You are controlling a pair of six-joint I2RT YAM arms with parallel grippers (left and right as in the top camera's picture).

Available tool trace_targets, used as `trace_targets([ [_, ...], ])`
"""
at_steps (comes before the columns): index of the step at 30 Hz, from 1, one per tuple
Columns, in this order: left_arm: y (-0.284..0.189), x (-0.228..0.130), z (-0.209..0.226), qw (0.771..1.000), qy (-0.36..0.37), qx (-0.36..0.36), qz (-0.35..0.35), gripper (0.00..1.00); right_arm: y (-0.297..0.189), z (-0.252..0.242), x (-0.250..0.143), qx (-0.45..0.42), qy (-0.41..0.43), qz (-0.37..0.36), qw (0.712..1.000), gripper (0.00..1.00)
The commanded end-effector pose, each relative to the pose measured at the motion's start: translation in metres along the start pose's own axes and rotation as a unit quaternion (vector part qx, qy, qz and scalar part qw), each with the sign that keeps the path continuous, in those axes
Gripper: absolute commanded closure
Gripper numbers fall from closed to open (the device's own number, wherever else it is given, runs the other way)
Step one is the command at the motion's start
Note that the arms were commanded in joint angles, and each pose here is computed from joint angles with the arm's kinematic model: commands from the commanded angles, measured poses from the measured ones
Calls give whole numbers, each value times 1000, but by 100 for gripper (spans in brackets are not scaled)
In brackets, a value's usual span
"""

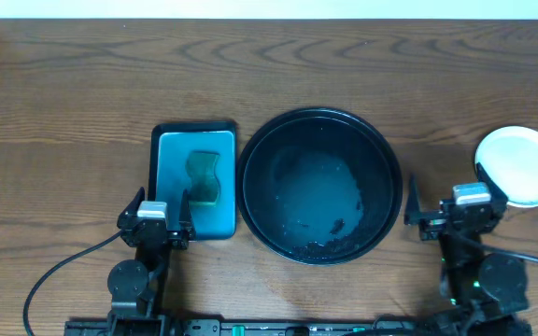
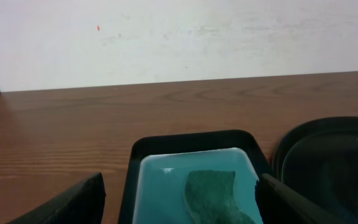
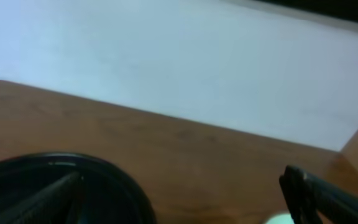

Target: Clean dirty plates on tray and stack at the side

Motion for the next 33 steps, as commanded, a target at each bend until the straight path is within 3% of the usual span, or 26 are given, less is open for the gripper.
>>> trace_targets([
  [1,0,-13,1,1000,1,-1,23,22,5,8,-23,-8,-2,-24,1000,1],
  [8,0,-13,1,1000,1,-1,23,22,5,14,-50,-31,12,-77,996,1],
  [14,0,-13,1,1000,1,-1,23,22,4,9,-63,-44,3,-51,998,1],
  [20,0,-13,1,1000,1,-1,23,22,0,23,-100,-3,-10,24,1000,1],
  [33,0,-13,1,1000,1,-1,23,22,0,24,-97,5,-3,14,1000,1],
])
Point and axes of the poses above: each gripper's point midway between its finger pads, its own y axis out along the fingers, its own z axis along the line the jaws close on, x = y × z, the point moved 2 cm from there along -y, back along the fingers, and after that the axes turned 7 degrees about -y, right-handed, at the moved point
